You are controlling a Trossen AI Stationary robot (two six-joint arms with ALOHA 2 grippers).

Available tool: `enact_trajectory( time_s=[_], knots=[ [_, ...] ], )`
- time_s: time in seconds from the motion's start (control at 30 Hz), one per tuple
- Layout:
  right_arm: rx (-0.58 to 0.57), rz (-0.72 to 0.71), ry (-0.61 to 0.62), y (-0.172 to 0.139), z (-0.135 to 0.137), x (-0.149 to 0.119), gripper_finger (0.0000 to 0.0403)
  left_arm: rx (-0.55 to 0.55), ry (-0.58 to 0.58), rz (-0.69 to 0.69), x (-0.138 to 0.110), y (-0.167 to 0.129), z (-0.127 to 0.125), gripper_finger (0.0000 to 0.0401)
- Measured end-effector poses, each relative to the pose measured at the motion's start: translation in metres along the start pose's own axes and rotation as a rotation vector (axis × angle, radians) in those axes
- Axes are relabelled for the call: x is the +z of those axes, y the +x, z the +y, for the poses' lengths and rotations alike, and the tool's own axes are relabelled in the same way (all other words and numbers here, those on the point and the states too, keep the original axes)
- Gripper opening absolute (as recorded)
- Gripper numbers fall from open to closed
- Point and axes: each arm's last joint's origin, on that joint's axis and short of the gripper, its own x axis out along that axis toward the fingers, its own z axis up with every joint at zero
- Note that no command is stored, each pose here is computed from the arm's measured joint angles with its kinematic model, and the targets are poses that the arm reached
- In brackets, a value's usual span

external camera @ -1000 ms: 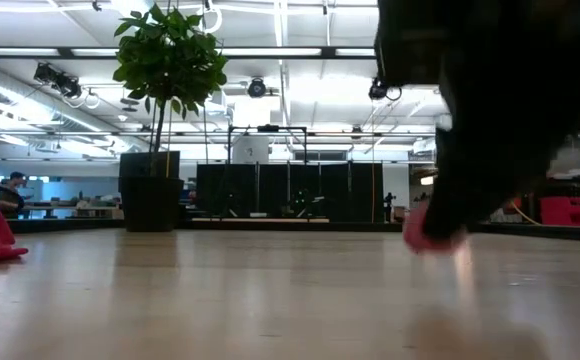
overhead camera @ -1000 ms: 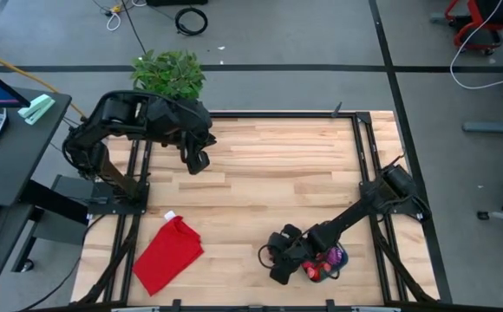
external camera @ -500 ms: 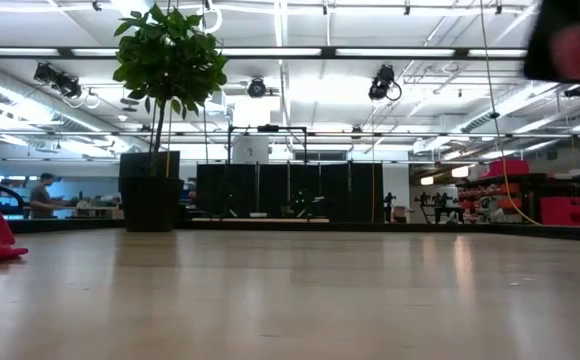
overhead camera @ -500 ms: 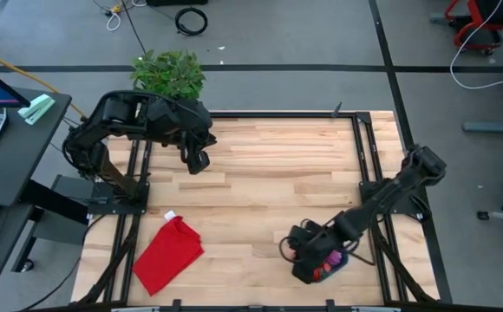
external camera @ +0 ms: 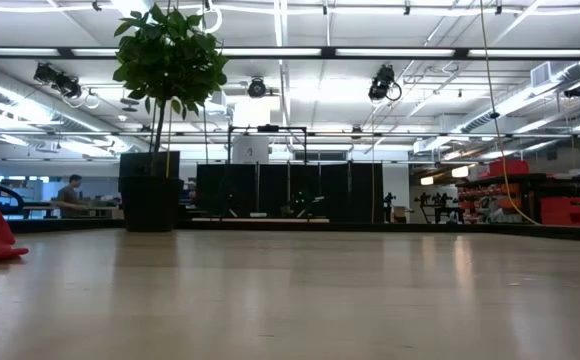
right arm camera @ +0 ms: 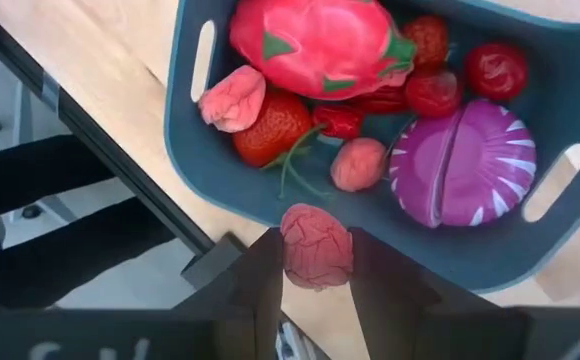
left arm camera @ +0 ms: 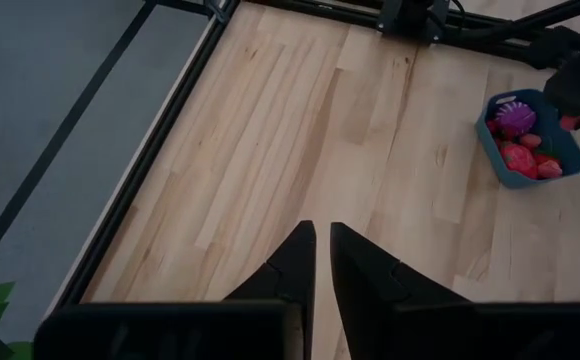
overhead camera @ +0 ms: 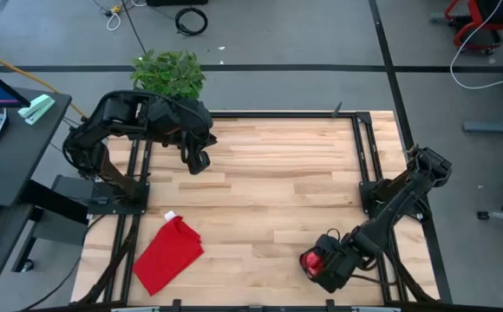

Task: Pick and placing Produce into tupperware
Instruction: Put the peach into the bin, then return to Home Position

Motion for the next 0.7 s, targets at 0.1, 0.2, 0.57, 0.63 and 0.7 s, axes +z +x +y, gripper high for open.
enact_trajectory(
  time_s=[0.1, 0.2, 0.57, 0.63, 0.7],
  knots=[
    [-0.002, 0.0, 0.004, 0.0002, -0.0002, -0.0019, 0.0116, 0.0, 0.0, 0.0, 0.0, 0.0002, -0.0001, 0.0044],
    [-0.001, -0.006, 0.007, 0.0001, -0.0001, -0.001, 0.0118, 0.0, 0.0, 0.0, 0.0, 0.0001, 0.0, 0.0045],
    [-0.006, -0.014, 0.024, -0.0003, -0.0006, 0.0041, 0.0175, -0.002, -0.011, 0.0, -0.0002, 0.0, -0.0007, 0.0039],
    [-0.02, -0.015, 0.026, -0.0004, -0.002, 0.0041, 0.0182, -0.002, -0.011, 0.001, -0.0002, 0.0, -0.0007, 0.0041],
    [-0.039, -0.027, 0.027, -0.0004, -0.0038, 0.0045, 0.0186, -0.002, -0.008, 0.001, -0.0002, 0.0, -0.0006, 0.0043]
  ],
)
